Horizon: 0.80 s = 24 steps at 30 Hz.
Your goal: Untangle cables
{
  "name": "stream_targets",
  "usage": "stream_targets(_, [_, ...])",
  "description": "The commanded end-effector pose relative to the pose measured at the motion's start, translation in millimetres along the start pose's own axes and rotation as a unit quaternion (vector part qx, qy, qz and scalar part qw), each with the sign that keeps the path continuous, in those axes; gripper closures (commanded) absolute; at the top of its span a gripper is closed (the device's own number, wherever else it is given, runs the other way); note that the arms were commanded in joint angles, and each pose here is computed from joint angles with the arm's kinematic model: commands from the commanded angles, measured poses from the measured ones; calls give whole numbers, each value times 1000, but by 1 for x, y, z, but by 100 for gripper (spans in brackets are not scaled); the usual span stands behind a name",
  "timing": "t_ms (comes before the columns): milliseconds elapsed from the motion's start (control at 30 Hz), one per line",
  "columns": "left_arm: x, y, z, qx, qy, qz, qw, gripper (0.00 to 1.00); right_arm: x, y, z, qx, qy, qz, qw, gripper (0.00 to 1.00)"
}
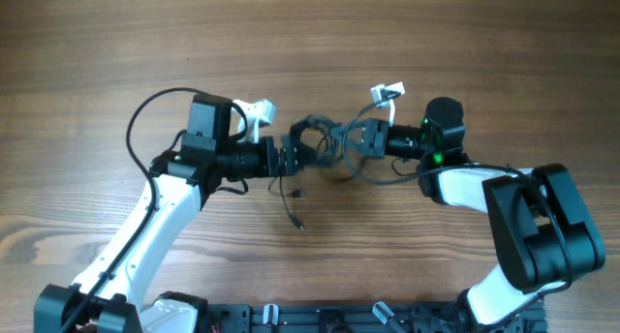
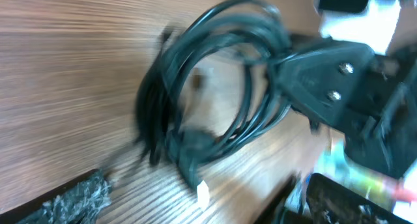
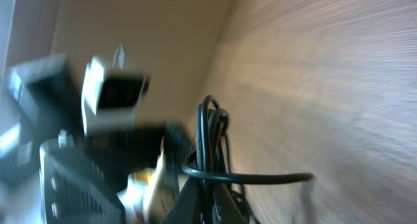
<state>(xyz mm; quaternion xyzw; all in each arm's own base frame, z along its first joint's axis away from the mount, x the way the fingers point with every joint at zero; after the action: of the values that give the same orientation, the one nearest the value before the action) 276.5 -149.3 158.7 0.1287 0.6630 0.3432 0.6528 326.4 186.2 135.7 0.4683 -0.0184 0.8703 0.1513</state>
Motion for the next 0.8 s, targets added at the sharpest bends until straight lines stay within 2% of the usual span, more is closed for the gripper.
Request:
stream_targets(0, [6,2,14,-51,192,23,980,0,-16,4,30,-120,-155,-70,978,96])
stream_targets(133, [5,1,14,-52,302,16,952,0,-8,0,43,-167,-157,-61,971,96])
stream_targets(300, [1,-4,13,-67,366,18,928,0,4,-18,30,-146,-176,-44,973,95])
stream_targets(500, [1,-11,17,-133,420,34,897,0,18,-37,14,-113,-190,-26,975,95])
stream_targets(567, [2,-12,17,-146,447,34,882,5,23,-42,10,-106,-204,-19,973,96])
stream_targets(767, [3,-14,17,-175,504,32,845,28,41,-50,8,-101,-208,18,973,96])
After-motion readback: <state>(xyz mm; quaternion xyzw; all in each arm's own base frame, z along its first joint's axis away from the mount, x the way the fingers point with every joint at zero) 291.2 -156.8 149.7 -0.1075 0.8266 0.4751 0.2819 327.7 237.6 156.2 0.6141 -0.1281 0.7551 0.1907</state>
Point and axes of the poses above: each gripper's point midway between its finger pads, its own y axis back along the fingers, its own x axis along the line the jaws close on, z = x × y, the point moved 5 cm from there along y, back along the fingers, and after that the axes turned 14 degrees about y, right-handed, at the moved point
